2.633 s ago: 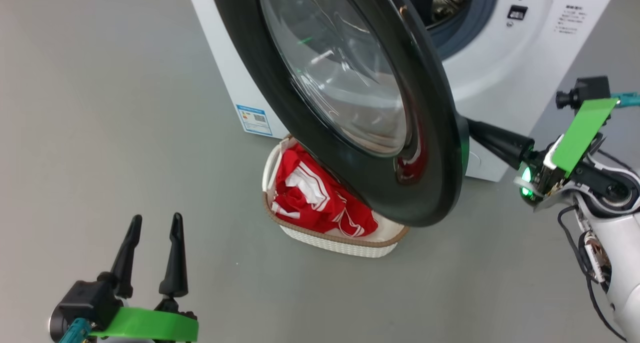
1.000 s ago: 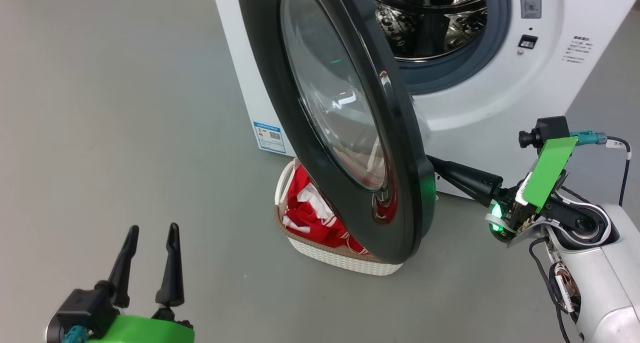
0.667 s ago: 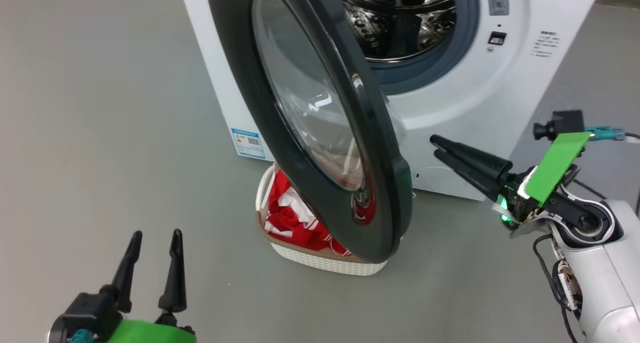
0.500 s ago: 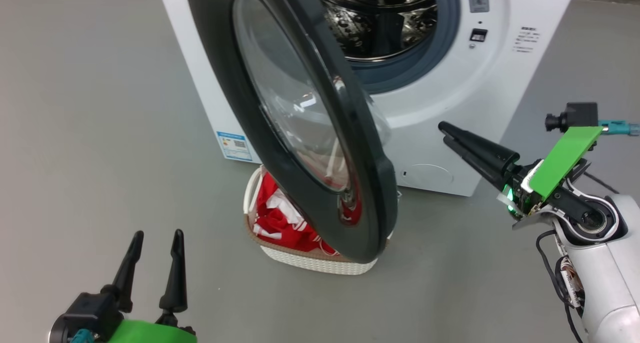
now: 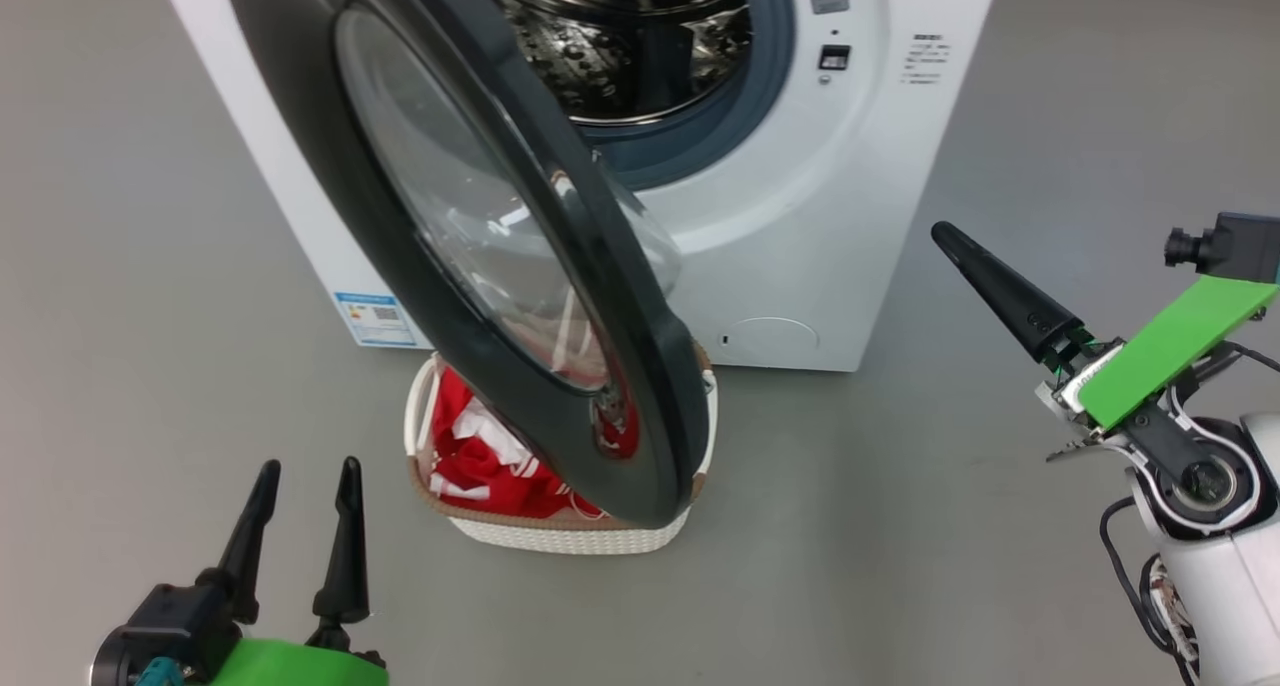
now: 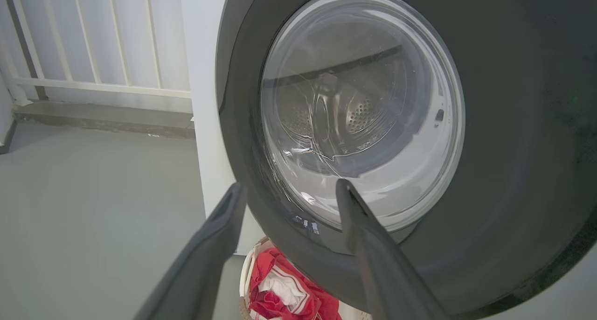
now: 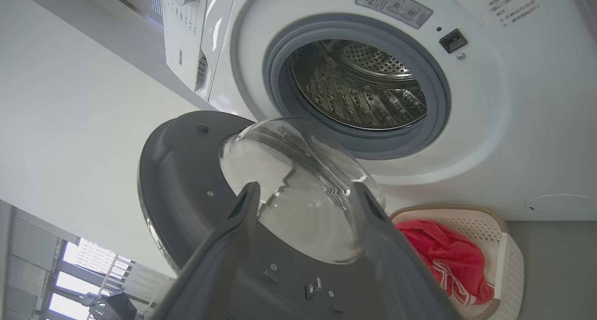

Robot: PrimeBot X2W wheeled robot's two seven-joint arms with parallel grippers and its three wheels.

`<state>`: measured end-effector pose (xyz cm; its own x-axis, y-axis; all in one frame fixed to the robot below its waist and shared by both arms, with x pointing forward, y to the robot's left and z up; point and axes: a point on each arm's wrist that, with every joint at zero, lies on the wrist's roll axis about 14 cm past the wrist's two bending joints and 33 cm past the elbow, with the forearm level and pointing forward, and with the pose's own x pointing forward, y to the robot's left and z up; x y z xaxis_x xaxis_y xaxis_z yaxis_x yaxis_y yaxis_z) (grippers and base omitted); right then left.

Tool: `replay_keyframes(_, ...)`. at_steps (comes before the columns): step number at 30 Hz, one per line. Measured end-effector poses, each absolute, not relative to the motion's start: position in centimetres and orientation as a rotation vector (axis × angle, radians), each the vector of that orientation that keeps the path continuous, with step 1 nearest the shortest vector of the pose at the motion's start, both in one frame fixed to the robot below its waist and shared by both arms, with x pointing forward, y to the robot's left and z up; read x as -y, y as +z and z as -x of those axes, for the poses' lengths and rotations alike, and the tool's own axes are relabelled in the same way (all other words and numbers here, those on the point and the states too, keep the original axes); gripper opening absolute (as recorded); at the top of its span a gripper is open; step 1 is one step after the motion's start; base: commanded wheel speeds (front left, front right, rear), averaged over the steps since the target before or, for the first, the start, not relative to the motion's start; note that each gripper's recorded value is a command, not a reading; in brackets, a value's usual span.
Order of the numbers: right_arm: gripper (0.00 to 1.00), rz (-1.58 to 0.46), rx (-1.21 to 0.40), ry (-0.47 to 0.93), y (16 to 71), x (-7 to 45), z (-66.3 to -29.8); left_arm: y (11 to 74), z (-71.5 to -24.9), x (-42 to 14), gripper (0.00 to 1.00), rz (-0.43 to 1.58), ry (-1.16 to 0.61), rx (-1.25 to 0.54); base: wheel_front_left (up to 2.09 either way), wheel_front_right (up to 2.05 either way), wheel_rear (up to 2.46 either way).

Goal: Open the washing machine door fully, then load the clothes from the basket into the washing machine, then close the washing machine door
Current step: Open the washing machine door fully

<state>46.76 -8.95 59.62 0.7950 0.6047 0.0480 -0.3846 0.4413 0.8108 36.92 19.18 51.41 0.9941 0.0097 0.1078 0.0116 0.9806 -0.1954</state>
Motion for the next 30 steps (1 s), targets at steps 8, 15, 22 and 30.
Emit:
replay_keyframes(8, 1.0, -0.842, -0.112, 0.528, 59.9, 11.8, -45.0, 51.7, -37.9, -17.5, 1.0, 0.202, -0.054, 0.114, 0.0, 0.0, 0.0)
replay_keyframes(15, 1.0, -0.774, -0.009, 0.428, 58.8, 14.3, -43.5, 52.2, -38.2, -16.7, 1.0, 0.199, -0.078, 0.127, 0.0, 0.0, 0.0)
replay_keyframes(22, 1.0, -0.696, 0.074, 0.312, 56.7, 17.1, -41.9, 52.7, -38.1, -16.6, 1.0, 0.199, -0.085, 0.142, 0.0, 0.0, 0.0)
replay_keyframes(30, 1.0, -0.505, 0.1, 0.192, 54.5, 20.3, -40.5, 52.4, -37.6, -16.6, 1.0, 0.2, -0.083, 0.133, 0.0, 0.0, 0.0)
